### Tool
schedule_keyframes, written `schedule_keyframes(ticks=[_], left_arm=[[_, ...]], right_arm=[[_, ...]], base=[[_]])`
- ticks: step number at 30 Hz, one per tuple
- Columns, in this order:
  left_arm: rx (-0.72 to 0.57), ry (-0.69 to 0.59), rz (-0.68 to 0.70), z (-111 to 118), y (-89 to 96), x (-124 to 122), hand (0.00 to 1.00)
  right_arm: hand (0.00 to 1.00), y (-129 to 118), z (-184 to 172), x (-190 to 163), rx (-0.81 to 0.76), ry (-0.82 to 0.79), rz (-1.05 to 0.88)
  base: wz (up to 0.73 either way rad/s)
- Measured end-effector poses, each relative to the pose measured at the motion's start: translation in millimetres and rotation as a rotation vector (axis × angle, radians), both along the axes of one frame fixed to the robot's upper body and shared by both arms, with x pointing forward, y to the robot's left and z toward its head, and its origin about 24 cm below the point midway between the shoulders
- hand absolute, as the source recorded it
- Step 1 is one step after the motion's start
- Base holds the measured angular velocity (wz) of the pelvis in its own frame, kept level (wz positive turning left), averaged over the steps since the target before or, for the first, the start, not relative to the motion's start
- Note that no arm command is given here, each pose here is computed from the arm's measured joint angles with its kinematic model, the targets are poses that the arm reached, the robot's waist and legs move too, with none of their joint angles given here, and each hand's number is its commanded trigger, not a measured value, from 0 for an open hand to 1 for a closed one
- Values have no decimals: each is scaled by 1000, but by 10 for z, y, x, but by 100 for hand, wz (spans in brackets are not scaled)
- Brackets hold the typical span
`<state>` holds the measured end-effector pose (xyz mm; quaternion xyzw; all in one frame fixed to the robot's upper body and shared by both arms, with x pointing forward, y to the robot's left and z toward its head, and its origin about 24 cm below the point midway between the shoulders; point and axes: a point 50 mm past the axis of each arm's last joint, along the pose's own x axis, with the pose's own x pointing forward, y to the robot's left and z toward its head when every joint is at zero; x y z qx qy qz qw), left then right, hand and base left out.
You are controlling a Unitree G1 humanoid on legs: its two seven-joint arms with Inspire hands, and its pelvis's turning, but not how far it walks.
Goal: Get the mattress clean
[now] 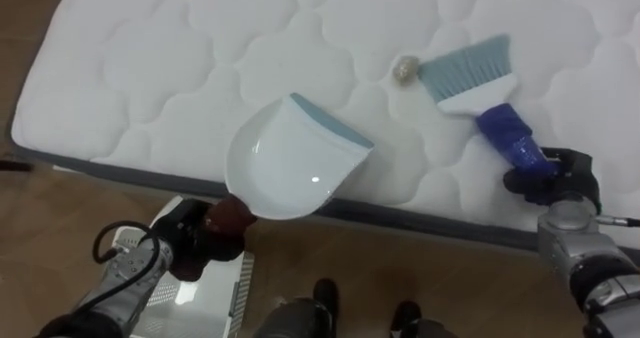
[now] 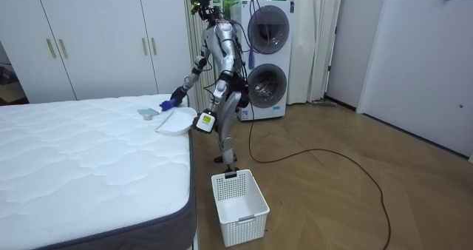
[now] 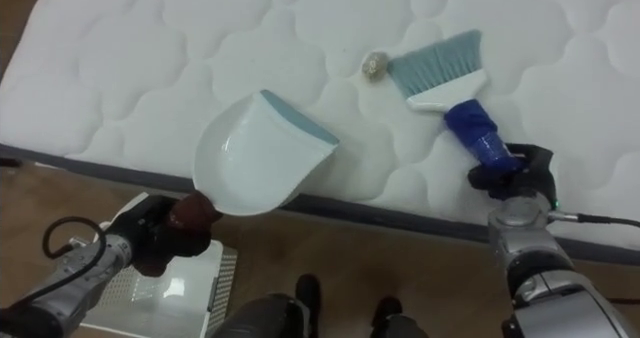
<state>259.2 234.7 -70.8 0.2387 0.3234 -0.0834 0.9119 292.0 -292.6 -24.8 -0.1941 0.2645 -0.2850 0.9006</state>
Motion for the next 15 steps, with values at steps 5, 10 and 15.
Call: schedule_keyframes(ticks=[5, 10, 15], left_arm=[[20, -2, -19, 25, 1, 20, 100], [84, -3, -43, 66, 98, 32, 100], [191, -14, -81, 173, 266, 75, 100]], right_arm=[[100, -166, 164, 57, -169, 47, 65], [100, -314, 446, 192, -425, 98, 188], [100, -417, 786, 341, -737, 143, 300]], base=[[2], [-2], [1]])
